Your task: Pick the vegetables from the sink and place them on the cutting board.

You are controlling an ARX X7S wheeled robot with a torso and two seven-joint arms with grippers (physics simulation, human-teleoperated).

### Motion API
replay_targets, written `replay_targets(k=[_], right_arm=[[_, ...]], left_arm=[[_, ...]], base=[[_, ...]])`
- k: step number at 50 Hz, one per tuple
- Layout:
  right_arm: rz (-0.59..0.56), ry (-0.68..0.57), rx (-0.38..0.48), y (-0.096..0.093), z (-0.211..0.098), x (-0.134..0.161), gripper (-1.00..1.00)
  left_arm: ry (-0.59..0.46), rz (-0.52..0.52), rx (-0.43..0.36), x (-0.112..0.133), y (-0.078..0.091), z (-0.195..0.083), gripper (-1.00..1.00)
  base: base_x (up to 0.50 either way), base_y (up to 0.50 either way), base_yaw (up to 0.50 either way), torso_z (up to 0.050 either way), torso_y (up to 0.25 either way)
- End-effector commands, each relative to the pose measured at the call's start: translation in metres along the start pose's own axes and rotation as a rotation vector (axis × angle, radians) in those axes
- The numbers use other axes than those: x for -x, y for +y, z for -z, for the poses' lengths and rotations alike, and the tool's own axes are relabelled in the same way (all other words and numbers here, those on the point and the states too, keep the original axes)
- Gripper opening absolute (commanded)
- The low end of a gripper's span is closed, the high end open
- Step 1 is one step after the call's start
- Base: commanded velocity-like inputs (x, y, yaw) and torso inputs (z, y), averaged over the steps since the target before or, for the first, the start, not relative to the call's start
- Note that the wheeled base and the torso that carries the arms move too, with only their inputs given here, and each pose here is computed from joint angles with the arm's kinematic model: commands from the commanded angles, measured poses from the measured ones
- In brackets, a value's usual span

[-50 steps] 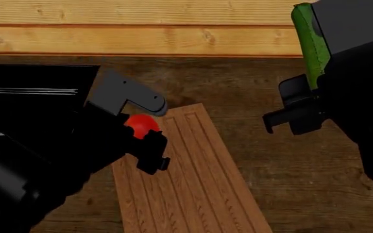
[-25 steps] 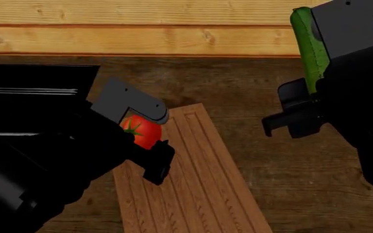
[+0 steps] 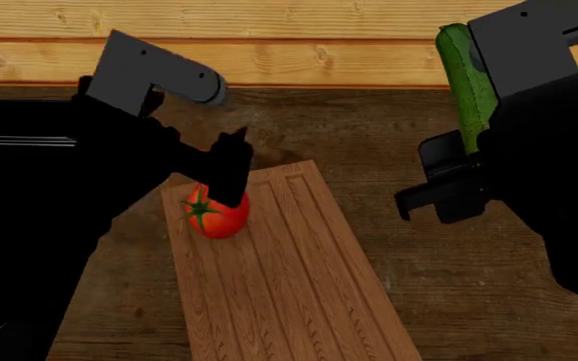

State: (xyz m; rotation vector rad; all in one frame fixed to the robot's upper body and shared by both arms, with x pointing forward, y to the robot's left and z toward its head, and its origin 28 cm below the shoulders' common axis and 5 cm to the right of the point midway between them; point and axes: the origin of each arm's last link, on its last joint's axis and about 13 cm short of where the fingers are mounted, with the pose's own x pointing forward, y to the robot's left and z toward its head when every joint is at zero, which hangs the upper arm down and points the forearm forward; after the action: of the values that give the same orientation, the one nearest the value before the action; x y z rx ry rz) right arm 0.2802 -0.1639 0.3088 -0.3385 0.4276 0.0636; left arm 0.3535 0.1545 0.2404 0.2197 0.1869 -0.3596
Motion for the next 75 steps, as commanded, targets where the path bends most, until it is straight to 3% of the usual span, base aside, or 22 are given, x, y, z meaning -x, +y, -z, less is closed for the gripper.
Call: replay_targets(k=[1,4,7,8,15,28,35,75], right_arm=[[-0.076,0.059,0.026,0.010,-0.013,-0.003,-1.00],[-0.110,0.097,0.023,0.017,-0.022,0.000,-1.00],[-0.206,0.140,-0.071,0.022,-0.029,0.004,-1.00],[-0.199,0.157,-0.034,0.023,-0.031,0.005,-1.00],[-0.290,0.186,-0.111,0.025,-0.045,0.008,-1.00],[-0.361,0.285,-0.073,0.038,-0.057,0.006,-1.00],[-0.404,0.363,-0.079,0.048,-0.052,-0.004,-1.00],[-0.516,0.534,-0.071,0.072,-0.011,-0.028,-1.00]], left_arm=[[-0.156,0.002,0.103,0.013,0.008,-0.020,1.00],[-0.180,-0.032,0.144,0.014,0.015,-0.021,1.00],[-0.196,-0.035,0.163,0.017,0.017,-0.021,1.00],[-0.199,-0.037,0.165,0.018,0.018,-0.021,1.00],[-0.208,-0.093,0.197,0.022,0.027,-0.016,1.00],[-0.253,-0.147,0.175,0.022,0.031,-0.017,1.00],[-0.239,-0.156,0.159,0.022,0.031,-0.007,1.00],[-0.211,-0.149,0.176,0.020,0.026,0.001,1.00]], base=[[0.00,0.00,0.00,0.000,0.000],[0.00,0.00,0.00,0.000,0.000],[0.00,0.00,0.00,0.000,0.000],[0.00,0.00,0.00,0.000,0.000],[0.00,0.00,0.00,0.000,0.000],[0.00,0.00,0.00,0.000,0.001],[0.00,0.00,0.00,0.000,0.000],[0.00,0.00,0.00,0.000,0.000]])
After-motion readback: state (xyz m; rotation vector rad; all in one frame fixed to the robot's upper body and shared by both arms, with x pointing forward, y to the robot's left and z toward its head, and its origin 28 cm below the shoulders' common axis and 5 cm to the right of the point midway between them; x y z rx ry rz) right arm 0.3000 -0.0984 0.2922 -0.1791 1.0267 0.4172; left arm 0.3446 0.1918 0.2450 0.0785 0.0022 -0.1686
